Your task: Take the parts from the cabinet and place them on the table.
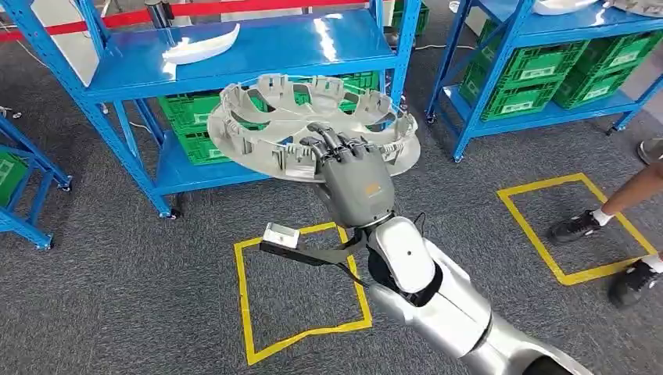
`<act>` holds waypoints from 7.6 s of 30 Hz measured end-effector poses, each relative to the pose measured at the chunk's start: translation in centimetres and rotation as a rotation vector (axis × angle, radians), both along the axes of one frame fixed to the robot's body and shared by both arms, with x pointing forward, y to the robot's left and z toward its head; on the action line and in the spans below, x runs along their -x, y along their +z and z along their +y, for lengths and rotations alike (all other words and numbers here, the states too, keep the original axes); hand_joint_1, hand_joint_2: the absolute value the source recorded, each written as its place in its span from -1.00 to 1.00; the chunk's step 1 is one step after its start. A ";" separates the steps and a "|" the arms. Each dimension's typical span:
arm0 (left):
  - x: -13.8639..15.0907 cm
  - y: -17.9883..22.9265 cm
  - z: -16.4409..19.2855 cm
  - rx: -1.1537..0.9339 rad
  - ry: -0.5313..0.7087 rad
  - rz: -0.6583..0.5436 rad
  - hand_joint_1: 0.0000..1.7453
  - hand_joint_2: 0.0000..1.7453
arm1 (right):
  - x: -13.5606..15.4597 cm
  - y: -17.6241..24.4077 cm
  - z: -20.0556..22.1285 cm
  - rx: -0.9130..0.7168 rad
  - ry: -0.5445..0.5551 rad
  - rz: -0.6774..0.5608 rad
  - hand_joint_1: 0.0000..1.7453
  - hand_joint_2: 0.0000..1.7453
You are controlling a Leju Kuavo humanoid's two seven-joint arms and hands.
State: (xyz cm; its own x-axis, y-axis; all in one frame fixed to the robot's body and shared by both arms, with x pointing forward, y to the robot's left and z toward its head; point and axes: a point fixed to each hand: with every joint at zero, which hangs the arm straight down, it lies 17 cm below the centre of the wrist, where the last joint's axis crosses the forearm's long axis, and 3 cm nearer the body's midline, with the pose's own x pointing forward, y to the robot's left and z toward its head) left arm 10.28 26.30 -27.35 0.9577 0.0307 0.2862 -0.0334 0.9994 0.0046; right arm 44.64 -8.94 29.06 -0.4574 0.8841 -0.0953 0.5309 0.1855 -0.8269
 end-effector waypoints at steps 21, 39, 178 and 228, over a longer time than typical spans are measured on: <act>-0.4 0.1 -0.2 0.003 -0.009 -0.011 -1.00 1.00 | -0.2 0.1 -0.1 -0.003 -0.004 0.000 1.00 1.00; -0.4 0.2 -0.9 0.020 -0.026 -0.030 -1.00 1.00 | -0.7 -0.7 -0.6 0.014 -0.015 0.012 1.00 1.00; 0.6 0.1 -1.5 0.033 -0.007 -0.023 -1.00 1.00 | -1.2 -1.2 1.0 0.145 0.057 0.032 1.00 1.00; 0.5 0.2 -1.6 0.037 -0.049 -0.031 -1.00 1.00 | -0.9 -3.4 -0.4 0.172 -0.017 0.055 1.00 1.00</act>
State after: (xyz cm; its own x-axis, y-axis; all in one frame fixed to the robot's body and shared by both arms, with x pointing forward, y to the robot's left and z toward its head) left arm 9.82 24.70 -27.17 0.9489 -0.0047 0.3155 0.0159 0.9993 -0.0327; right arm 45.56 -9.34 25.68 -0.4516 0.8645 -0.2207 0.4859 0.0308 -0.8735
